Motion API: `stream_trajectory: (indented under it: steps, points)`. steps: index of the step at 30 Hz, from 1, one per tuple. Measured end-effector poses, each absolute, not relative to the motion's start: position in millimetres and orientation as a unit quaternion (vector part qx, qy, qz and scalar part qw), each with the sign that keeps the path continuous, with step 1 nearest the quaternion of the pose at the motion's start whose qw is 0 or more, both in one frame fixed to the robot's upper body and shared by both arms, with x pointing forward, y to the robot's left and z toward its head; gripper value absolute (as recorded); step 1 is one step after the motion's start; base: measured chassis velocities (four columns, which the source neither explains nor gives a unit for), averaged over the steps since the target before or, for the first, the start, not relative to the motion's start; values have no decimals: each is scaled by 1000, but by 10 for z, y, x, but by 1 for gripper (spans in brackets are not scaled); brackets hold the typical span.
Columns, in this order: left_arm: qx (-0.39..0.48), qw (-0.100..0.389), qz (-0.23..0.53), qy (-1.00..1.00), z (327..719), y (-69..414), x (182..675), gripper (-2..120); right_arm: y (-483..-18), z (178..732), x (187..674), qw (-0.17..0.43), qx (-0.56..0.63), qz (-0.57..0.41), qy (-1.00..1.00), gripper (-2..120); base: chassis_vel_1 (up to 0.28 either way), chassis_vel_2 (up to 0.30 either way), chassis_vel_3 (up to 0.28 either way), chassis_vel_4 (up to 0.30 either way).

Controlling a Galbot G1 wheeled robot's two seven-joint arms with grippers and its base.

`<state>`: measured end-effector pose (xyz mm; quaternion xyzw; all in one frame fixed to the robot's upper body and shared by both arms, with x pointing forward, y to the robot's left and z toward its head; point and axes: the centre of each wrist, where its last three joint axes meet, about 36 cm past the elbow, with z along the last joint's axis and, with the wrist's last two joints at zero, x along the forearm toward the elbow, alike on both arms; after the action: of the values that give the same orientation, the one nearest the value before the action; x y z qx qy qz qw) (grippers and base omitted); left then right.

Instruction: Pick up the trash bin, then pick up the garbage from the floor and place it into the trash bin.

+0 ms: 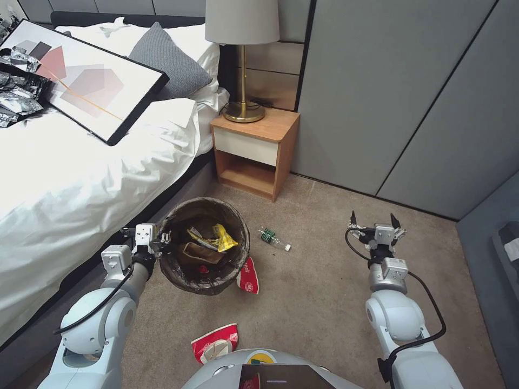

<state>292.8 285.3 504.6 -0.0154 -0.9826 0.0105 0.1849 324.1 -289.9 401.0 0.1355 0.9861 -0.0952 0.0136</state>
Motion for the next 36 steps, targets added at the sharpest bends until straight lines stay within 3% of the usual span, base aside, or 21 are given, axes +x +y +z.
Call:
stream_trajectory:
  steps: [36]
  points:
    - [-14, 185, 14, -983, 5021, 2877, 2934, 0, -2884, 3945, 3245, 20, 127, -87, 988, 100, 0, 0, 0, 0]
